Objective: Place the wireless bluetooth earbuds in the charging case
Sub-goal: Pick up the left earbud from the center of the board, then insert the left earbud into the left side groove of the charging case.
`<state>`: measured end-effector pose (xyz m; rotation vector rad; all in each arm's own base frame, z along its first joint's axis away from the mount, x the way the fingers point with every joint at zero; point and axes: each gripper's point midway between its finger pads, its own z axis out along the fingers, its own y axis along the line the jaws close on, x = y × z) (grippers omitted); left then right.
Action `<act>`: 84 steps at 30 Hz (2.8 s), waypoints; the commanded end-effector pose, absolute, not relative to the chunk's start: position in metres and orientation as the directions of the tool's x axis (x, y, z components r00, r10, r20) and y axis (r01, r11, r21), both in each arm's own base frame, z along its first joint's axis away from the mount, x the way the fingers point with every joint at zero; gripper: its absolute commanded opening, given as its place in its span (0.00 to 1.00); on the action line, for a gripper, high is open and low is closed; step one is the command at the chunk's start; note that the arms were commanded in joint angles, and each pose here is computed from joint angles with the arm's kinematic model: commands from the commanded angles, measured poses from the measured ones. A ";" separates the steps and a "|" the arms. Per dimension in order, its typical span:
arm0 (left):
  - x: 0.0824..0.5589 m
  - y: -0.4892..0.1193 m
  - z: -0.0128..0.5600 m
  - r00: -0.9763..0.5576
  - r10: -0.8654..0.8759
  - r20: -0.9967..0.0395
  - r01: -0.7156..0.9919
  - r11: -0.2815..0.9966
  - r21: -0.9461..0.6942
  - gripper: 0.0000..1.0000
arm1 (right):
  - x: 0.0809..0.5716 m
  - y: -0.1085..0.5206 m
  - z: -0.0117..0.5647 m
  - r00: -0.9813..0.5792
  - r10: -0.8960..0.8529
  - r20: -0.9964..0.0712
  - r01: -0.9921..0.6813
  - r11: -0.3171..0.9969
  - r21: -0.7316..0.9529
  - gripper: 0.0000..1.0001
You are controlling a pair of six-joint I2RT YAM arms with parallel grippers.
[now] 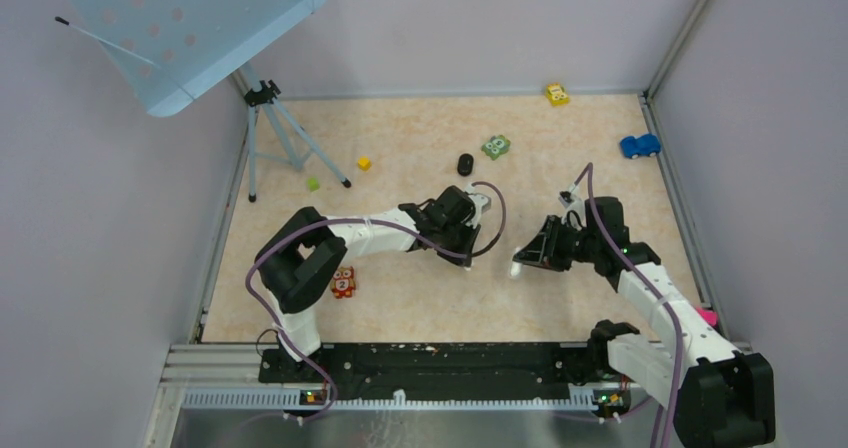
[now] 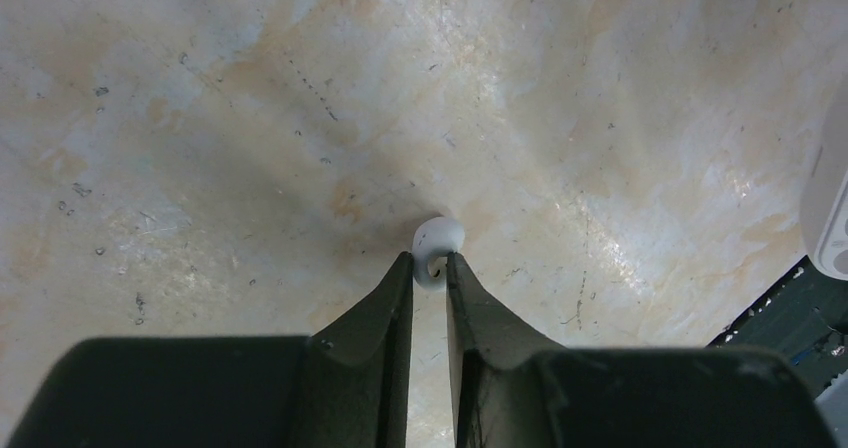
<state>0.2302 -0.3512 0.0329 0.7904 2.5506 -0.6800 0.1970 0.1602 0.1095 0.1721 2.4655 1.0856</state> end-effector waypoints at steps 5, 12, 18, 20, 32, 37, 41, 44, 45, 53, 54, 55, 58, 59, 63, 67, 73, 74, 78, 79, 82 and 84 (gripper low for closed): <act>0.227 -0.373 0.054 -0.755 0.400 -0.520 0.632 0.656 -0.413 0.21 | 0.201 0.160 0.116 -0.880 0.298 -0.371 -0.085 0.670 0.738 0.00; 0.228 -0.374 0.054 -0.757 0.395 -0.520 0.629 0.657 -0.416 0.21 | 0.201 0.160 0.114 -0.880 0.296 -0.371 -0.085 0.671 0.737 0.00; 0.230 -0.373 0.048 -0.759 0.410 -0.506 0.627 0.669 -0.398 0.18 | 0.202 0.161 0.113 -0.880 0.296 -0.372 -0.088 0.668 0.739 0.00; 0.231 -0.372 0.046 -0.758 0.414 -0.504 0.627 0.674 -0.390 0.19 | 0.202 0.161 0.113 -0.880 0.294 -0.372 -0.090 0.668 0.739 0.00; 0.235 -0.372 0.045 -0.751 0.424 -0.505 0.633 0.679 -0.372 0.16 | 0.203 0.161 0.113 -0.881 0.292 -0.371 -0.090 0.667 0.740 0.00; 0.242 -0.366 0.048 -0.734 0.444 -0.514 0.645 0.694 -0.320 0.00 | 0.203 0.162 0.115 -0.880 0.292 -0.374 -0.093 0.666 0.740 0.00; 0.245 -0.368 0.076 -0.704 0.423 -0.570 0.668 0.667 -0.331 0.00 | 0.204 0.161 0.118 -0.877 0.292 -0.381 -0.100 0.665 0.740 0.00; 0.245 -0.371 0.112 -0.678 0.394 -0.621 0.694 0.621 -0.365 0.00 | 0.204 0.164 0.123 -0.872 0.290 -0.395 -0.126 0.646 0.753 0.00; 0.244 -0.372 0.125 -0.668 0.381 -0.639 0.704 0.600 -0.379 0.00 | 0.204 0.167 0.127 -0.868 0.291 -0.404 -0.144 0.630 0.763 0.00; 0.218 -0.375 0.236 -0.561 0.235 -0.793 0.800 0.398 -0.448 0.00 | 0.207 0.185 0.158 -0.816 0.351 -0.459 -0.276 0.462 0.843 0.00; 0.213 -0.375 0.243 -0.559 0.218 -0.800 0.805 0.376 -0.459 0.00 | 0.207 0.186 0.161 -0.809 0.362 -0.463 -0.285 0.447 0.848 0.00; 0.211 -0.374 0.248 -0.559 0.202 -0.804 0.805 0.365 -0.468 0.00 | 0.208 0.187 0.164 -0.803 0.371 -0.466 -0.295 0.432 0.852 0.00; 0.206 -0.373 0.248 -0.586 0.174 -0.792 0.784 0.367 -0.500 0.00 | 0.208 0.190 0.172 -0.792 0.406 -0.456 -0.308 0.379 0.873 0.00; 0.206 -0.373 0.247 -0.593 0.167 -0.788 0.779 0.367 -0.509 0.00 | 0.207 0.191 0.173 -0.792 0.419 -0.444 -0.304 0.360 0.882 0.00; 0.207 -0.371 0.243 -0.623 0.128 -0.772 0.747 0.389 -0.539 0.00 | 0.205 0.193 0.177 -0.799 0.464 -0.383 -0.281 0.275 0.920 0.00; 0.210 -0.366 0.236 -0.632 0.105 -0.768 0.725 0.429 -0.539 0.00 | 0.201 0.191 0.184 -0.773 0.542 -0.330 -0.273 0.184 0.944 0.00; 0.205 -0.368 0.221 -0.664 0.135 -0.735 0.709 0.426 -0.562 0.00 | 0.198 0.187 0.187 -0.756 0.587 -0.289 -0.267 0.126 0.955 0.00; 0.204 -0.369 0.219 -0.669 0.137 -0.731 0.707 0.421 -0.568 0.00 | 0.198 0.187 0.189 -0.750 0.597 -0.284 -0.271 0.115 0.956 0.00; 0.200 -0.372 0.214 -0.668 0.152 -0.728 0.714 0.405 -0.571 0.00 | 0.200 0.187 0.198 -0.740 0.602 -0.300 -0.295 0.110 0.949 0.00; 0.201 -0.373 0.211 -0.669 0.159 -0.726 0.714 0.408 -0.569 0.00 | 0.201 0.187 0.201 -0.738 0.600 -0.308 -0.302 0.113 0.946 0.00; 0.201 -0.377 0.210 -0.667 0.174 -0.725 0.719 0.406 -0.564 0.00 | 0.203 0.187 0.206 -0.735 0.597 -0.323 -0.313 0.123 0.942 0.00; 0.200 -0.380 0.211 -0.660 0.178 -0.730 0.726 0.404 -0.557 0.00 | 0.203 0.188 0.208 -0.734 0.597 -0.324 -0.318 0.120 0.940 0.00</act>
